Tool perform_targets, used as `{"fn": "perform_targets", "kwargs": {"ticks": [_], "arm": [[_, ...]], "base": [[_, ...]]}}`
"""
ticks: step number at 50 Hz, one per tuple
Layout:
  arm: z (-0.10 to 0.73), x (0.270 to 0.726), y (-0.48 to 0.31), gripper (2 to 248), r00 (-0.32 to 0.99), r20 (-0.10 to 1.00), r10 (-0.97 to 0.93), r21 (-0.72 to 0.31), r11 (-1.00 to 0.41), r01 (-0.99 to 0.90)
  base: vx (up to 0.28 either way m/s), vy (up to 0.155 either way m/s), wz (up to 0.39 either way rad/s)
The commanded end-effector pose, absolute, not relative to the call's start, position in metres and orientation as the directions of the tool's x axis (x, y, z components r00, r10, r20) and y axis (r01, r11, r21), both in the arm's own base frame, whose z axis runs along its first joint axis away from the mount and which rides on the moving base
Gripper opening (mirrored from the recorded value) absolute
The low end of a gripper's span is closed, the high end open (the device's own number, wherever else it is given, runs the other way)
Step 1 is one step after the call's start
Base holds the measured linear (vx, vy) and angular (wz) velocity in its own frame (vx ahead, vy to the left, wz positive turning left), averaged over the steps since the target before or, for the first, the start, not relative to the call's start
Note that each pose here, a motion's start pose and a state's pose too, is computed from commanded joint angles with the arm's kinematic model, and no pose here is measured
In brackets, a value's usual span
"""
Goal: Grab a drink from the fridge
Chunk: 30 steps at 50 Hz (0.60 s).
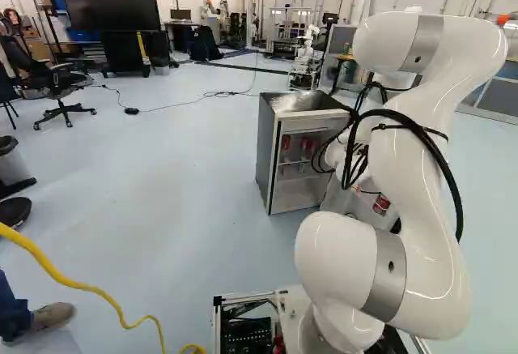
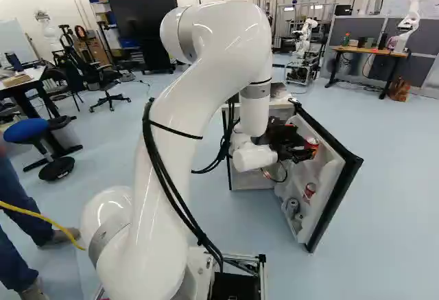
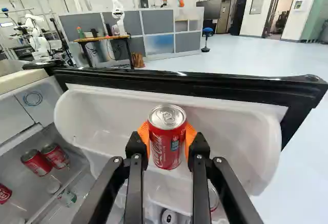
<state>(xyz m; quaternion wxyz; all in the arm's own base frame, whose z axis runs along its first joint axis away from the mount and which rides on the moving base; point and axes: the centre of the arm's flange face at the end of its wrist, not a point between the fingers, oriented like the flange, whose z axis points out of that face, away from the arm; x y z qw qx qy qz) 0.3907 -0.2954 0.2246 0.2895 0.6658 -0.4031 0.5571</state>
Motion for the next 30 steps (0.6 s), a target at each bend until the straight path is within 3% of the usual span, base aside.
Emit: {"fn": "perform_targets", "kwargs": {"ticks": [30], "arm": [[0.258, 0.351, -0.267, 89, 0.056, 0.975, -0.214, -0.063, -0.513, -0.856]], "base": [[0.0, 0.0, 0.0]]}}
